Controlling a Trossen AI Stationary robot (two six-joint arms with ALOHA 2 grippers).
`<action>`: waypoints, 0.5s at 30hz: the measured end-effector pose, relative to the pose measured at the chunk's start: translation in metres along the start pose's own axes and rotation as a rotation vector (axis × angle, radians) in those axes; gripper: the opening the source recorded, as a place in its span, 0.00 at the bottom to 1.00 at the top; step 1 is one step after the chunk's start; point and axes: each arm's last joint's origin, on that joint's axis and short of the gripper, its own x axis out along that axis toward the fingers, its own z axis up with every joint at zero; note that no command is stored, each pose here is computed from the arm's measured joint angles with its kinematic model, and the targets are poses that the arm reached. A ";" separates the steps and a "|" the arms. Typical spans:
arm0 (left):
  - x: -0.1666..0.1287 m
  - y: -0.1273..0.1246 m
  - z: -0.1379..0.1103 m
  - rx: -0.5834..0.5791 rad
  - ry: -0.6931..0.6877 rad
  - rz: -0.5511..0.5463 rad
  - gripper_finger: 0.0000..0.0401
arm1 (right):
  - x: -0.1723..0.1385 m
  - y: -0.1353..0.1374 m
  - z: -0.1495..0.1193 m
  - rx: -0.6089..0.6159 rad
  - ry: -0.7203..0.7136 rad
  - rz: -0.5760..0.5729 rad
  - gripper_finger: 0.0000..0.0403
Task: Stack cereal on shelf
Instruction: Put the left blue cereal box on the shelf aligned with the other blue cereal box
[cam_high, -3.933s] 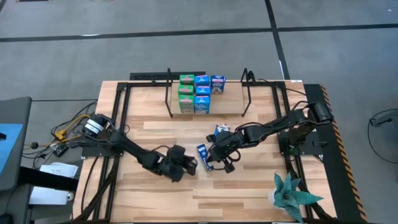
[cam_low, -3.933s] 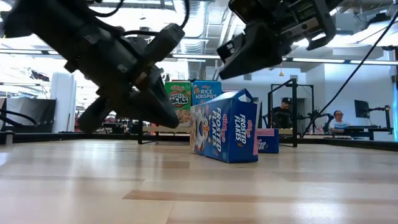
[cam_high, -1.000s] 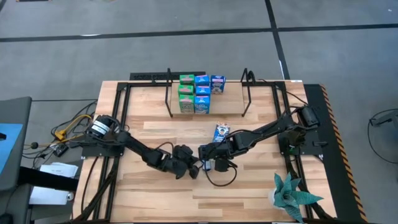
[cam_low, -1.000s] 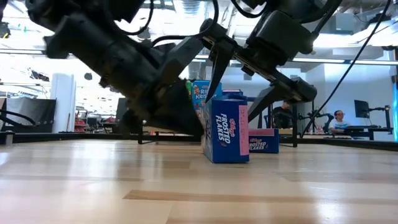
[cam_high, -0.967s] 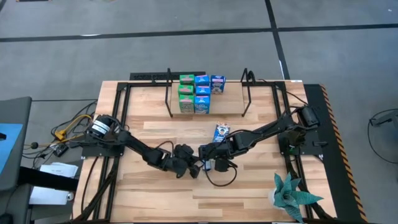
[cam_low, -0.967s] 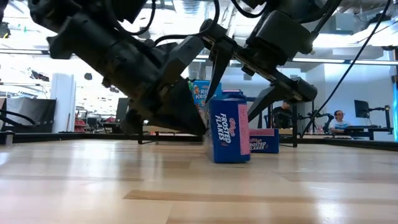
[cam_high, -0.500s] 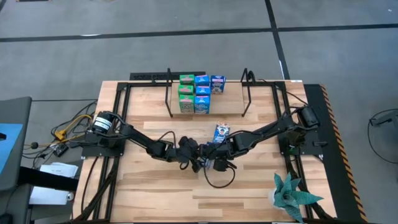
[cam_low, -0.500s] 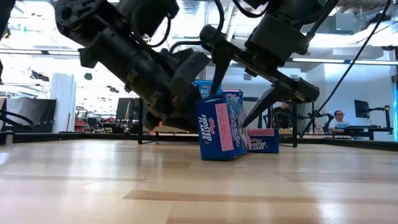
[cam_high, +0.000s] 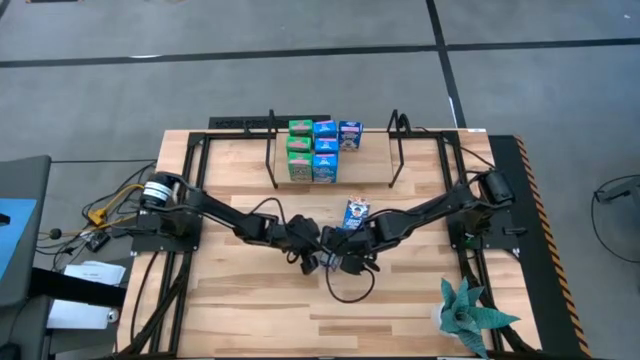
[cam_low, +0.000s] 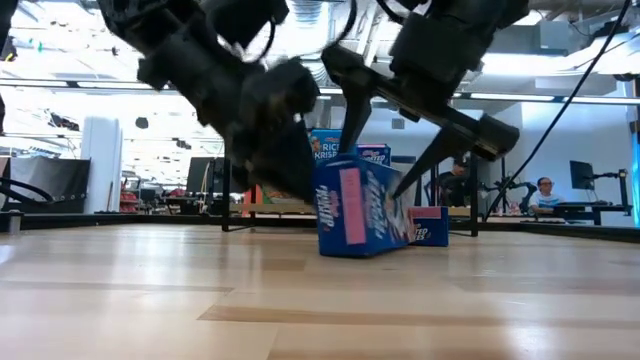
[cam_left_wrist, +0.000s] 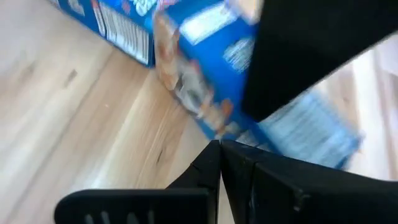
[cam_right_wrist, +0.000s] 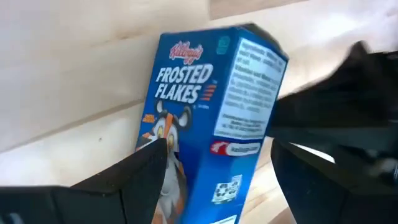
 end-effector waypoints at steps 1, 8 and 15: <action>-0.005 -0.001 0.004 0.011 -0.007 -0.006 0.00 | -0.001 -0.002 0.001 0.015 -0.001 -0.003 0.77; -0.035 -0.007 0.017 0.041 0.008 -0.012 0.00 | -0.017 -0.022 0.005 0.121 -0.054 -0.012 0.77; -0.068 -0.008 0.005 0.053 0.176 0.091 0.00 | -0.026 -0.034 0.004 0.304 -0.176 0.077 0.77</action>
